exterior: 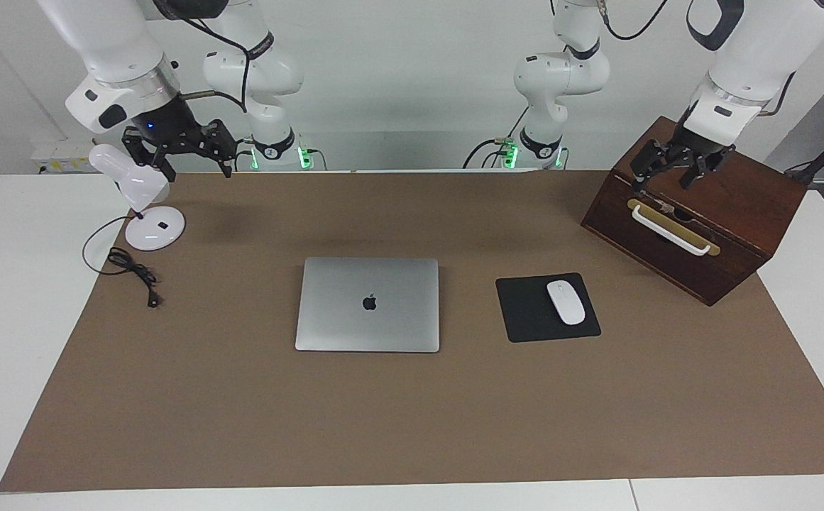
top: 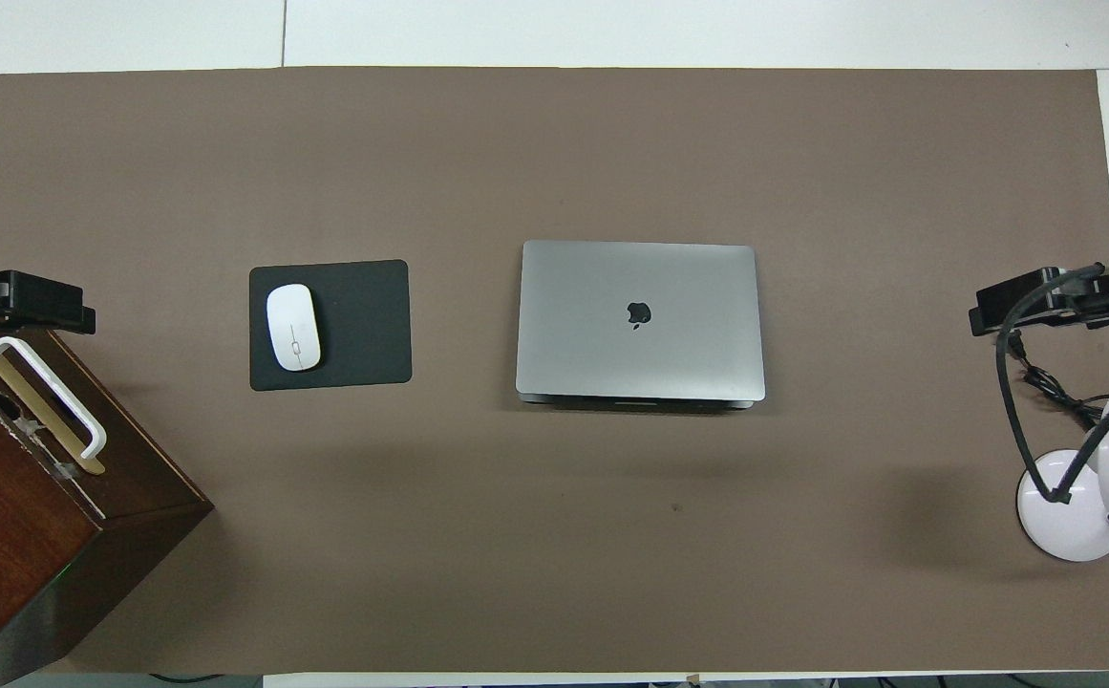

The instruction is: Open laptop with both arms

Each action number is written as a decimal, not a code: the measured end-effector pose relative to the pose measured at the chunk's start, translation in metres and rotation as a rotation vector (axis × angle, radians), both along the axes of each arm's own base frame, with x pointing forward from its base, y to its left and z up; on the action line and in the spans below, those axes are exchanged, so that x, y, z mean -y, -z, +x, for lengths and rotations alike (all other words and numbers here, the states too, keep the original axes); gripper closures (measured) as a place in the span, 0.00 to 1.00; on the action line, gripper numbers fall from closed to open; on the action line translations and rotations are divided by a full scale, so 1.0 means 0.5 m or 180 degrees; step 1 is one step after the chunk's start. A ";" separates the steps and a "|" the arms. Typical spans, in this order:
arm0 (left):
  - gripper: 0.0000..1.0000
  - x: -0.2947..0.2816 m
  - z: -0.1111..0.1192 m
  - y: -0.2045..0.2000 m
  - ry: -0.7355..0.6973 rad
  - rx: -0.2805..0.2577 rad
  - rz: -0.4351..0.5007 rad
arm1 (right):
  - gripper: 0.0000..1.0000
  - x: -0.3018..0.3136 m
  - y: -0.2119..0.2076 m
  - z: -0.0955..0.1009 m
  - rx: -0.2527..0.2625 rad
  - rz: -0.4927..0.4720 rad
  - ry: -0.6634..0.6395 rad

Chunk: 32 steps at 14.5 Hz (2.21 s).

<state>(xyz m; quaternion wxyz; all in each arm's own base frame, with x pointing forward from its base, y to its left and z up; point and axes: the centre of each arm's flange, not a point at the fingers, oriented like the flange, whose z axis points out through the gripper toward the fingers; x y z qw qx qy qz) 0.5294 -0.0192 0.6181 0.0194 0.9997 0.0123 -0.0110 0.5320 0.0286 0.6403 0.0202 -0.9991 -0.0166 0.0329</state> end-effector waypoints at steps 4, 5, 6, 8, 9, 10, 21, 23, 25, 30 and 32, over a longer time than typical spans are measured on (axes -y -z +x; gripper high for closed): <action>0.00 -0.006 0.000 0.000 -0.0017 0.0000 -0.0001 | 0.00 0.007 0.002 0.000 -0.0009 0.0002 0.0022; 0.00 -0.006 0.000 0.000 -0.0018 0.0000 -0.0001 | 0.00 0.007 0.003 0.000 -0.0012 0.0002 0.0020; 0.00 -0.006 0.000 0.000 -0.0018 0.0000 -0.0001 | 0.00 0.006 0.005 0.000 -0.0019 0.0001 0.0034; 0.00 -0.007 0.000 0.000 -0.0019 0.0000 -0.0001 | 0.00 -0.003 0.013 -0.001 -0.0056 -0.0008 0.0174; 0.00 -0.007 0.000 0.000 -0.0019 0.0000 -0.0001 | 0.00 -0.014 0.021 -0.002 -0.0091 -0.0010 0.0282; 0.00 -0.007 0.000 0.000 -0.0018 0.0001 -0.0001 | 0.00 -0.031 0.031 -0.004 -0.0137 0.0014 0.0401; 0.00 -0.002 0.009 -0.008 -0.0008 0.0135 -0.0003 | 0.00 -0.111 0.102 -0.016 -0.0450 0.0394 0.1623; 0.08 -0.003 0.015 -0.015 -0.0013 0.0232 -0.0005 | 0.00 -0.124 0.123 -0.023 -0.0423 0.0433 0.1733; 0.35 -0.004 0.019 -0.020 -0.0021 0.0300 -0.0007 | 0.00 -0.149 0.141 -0.030 -0.0377 0.0500 0.1846; 0.89 -0.015 0.016 -0.017 -0.0051 0.0257 -0.0006 | 0.00 -0.191 0.191 -0.048 -0.0345 0.0598 0.2115; 0.99 -0.012 0.016 -0.017 -0.0041 0.0254 -0.0006 | 0.00 -0.199 0.211 -0.053 -0.0388 0.0624 0.2285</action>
